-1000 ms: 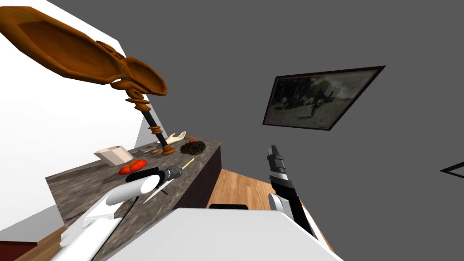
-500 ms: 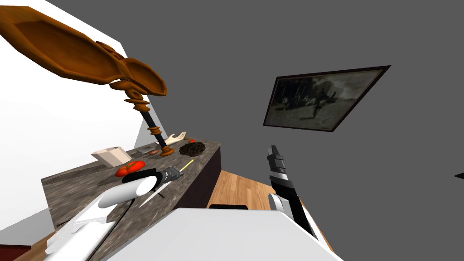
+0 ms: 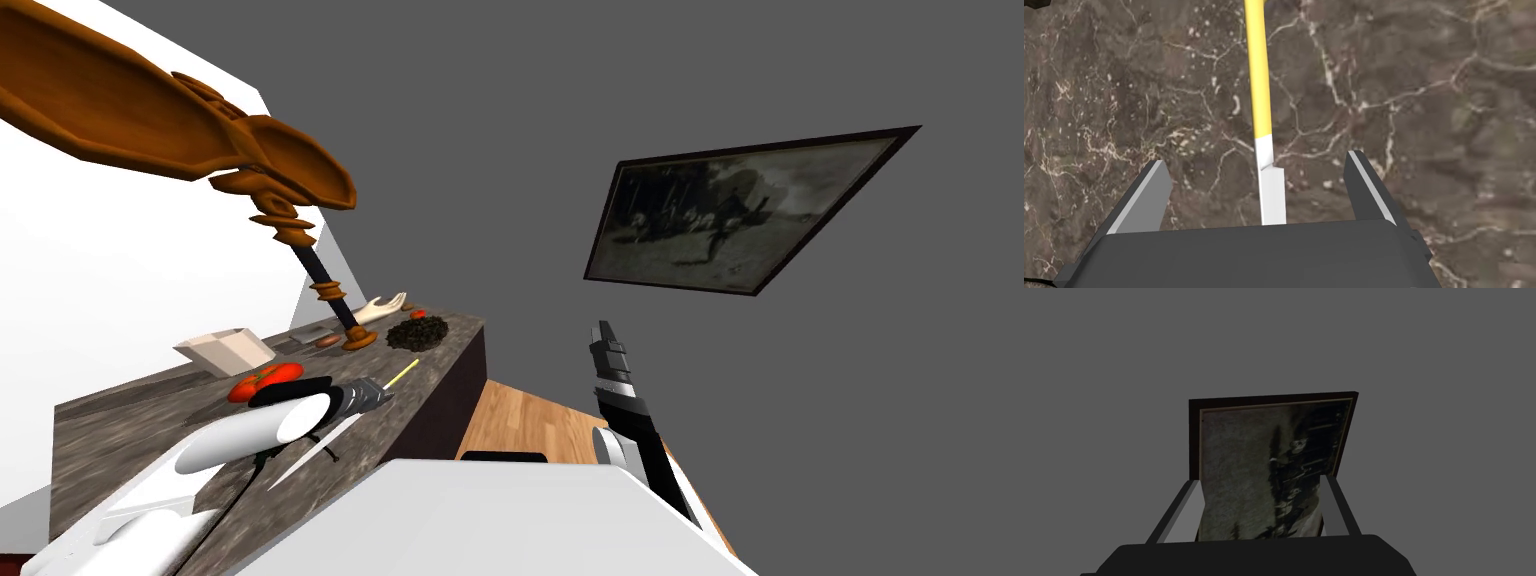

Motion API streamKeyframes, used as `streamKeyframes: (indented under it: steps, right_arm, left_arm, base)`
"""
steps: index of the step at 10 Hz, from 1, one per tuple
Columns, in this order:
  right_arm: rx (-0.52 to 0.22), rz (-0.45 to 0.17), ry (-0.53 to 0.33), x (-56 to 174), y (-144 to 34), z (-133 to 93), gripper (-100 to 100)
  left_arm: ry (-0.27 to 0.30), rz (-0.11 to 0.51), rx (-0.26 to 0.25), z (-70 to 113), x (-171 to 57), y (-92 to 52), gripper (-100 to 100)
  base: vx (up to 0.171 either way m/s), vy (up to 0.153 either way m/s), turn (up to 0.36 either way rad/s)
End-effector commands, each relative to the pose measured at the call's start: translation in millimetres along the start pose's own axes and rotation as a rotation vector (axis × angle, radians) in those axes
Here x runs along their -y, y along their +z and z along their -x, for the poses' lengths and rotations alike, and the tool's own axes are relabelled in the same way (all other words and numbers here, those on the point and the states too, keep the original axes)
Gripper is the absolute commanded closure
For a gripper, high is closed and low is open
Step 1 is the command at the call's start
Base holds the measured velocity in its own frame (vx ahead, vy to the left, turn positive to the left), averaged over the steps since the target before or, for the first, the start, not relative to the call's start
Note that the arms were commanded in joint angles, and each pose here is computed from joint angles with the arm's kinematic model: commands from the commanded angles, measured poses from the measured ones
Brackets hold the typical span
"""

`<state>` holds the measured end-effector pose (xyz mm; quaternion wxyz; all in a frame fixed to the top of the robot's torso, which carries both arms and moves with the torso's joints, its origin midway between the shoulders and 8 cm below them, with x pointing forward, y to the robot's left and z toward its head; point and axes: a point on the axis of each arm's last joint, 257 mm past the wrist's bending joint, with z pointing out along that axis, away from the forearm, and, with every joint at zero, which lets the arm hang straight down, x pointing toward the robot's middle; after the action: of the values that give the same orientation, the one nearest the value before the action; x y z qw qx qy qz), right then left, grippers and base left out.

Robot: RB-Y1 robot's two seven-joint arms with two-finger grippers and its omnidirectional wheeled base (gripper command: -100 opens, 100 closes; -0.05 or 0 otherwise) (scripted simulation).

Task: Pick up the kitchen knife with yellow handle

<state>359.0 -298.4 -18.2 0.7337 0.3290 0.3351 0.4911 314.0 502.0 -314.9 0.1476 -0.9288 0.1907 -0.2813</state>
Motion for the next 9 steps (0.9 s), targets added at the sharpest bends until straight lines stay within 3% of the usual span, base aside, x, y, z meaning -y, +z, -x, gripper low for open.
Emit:
streamKeyframes:
  steps: [1,9]
  right_arm:
    - [0.0,0.0,0.0,0.0,0.0,0.0,0]
    - [0.0,0.0,0.0,0.0,0.0,0.0,0]
  left_arm:
    - [-0.002,0.01,0.036,11.9,0.2,-4.8,-100]
    - [-0.006,0.044,0.203,61.4,1.3,-34.4,-100]
  base:
    - [0.099,-0.025,0.028]
    - [0.079,-0.027,0.018]
